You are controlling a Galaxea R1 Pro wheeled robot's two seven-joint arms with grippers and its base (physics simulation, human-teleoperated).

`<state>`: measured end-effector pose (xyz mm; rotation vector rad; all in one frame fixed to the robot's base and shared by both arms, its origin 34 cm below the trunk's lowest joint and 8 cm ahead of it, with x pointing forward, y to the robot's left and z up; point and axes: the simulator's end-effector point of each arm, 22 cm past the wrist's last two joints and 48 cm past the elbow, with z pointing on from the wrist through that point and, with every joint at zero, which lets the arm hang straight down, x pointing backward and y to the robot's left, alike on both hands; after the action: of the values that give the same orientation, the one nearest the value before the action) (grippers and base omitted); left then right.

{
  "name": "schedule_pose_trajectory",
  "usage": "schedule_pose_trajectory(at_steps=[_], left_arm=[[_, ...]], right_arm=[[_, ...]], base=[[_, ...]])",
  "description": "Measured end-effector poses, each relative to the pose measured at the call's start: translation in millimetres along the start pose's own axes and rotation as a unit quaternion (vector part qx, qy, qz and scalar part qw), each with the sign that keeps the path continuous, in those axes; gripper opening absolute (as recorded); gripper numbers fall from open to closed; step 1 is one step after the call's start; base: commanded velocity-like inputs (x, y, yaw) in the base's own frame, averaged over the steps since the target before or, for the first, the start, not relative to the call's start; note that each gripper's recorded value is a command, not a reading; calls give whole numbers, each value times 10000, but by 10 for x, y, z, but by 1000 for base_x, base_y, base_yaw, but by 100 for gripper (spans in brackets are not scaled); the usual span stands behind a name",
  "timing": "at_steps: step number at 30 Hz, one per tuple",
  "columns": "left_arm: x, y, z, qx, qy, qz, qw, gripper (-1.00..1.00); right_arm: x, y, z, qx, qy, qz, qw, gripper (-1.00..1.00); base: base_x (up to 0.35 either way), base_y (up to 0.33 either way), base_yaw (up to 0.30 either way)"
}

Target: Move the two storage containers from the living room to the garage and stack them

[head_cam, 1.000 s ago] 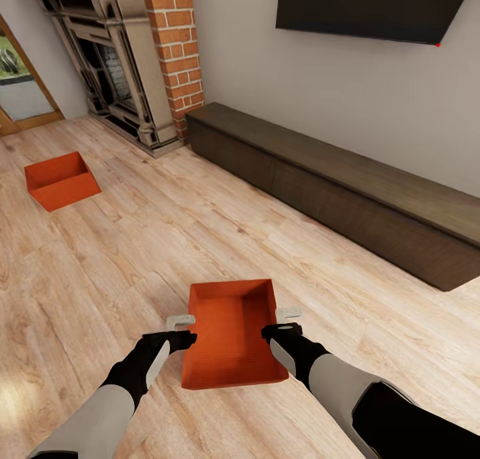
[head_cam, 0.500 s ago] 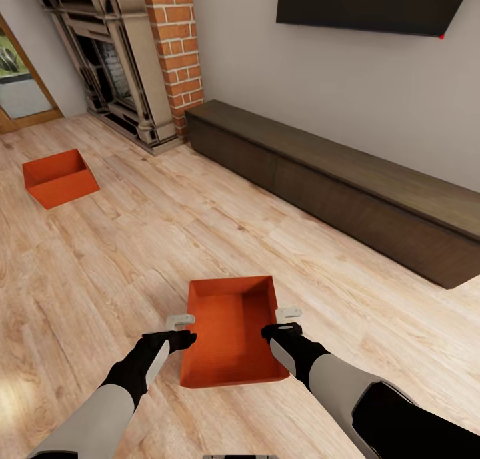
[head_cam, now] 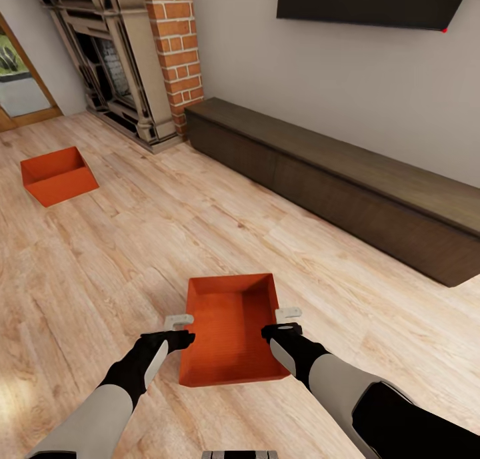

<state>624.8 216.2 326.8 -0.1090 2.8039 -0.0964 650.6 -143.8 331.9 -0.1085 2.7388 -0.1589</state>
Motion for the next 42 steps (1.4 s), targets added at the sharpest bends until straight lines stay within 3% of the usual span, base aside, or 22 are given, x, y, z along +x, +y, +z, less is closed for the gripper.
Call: schedule_pose_trajectory(at_steps=[32, 42], left_arm=[[277, 153, 482, -147, -8, 4, 9999, 100], [284, 150, 484, -145, -1, 4, 9999, 100]], right_arm=[[307, 76, 462, 0, -12, 3, 10000, 100], [335, -209, 526, 185, 5, 4, 9998, 100]], base=[[0, 0, 0], [0, 0, 0]])
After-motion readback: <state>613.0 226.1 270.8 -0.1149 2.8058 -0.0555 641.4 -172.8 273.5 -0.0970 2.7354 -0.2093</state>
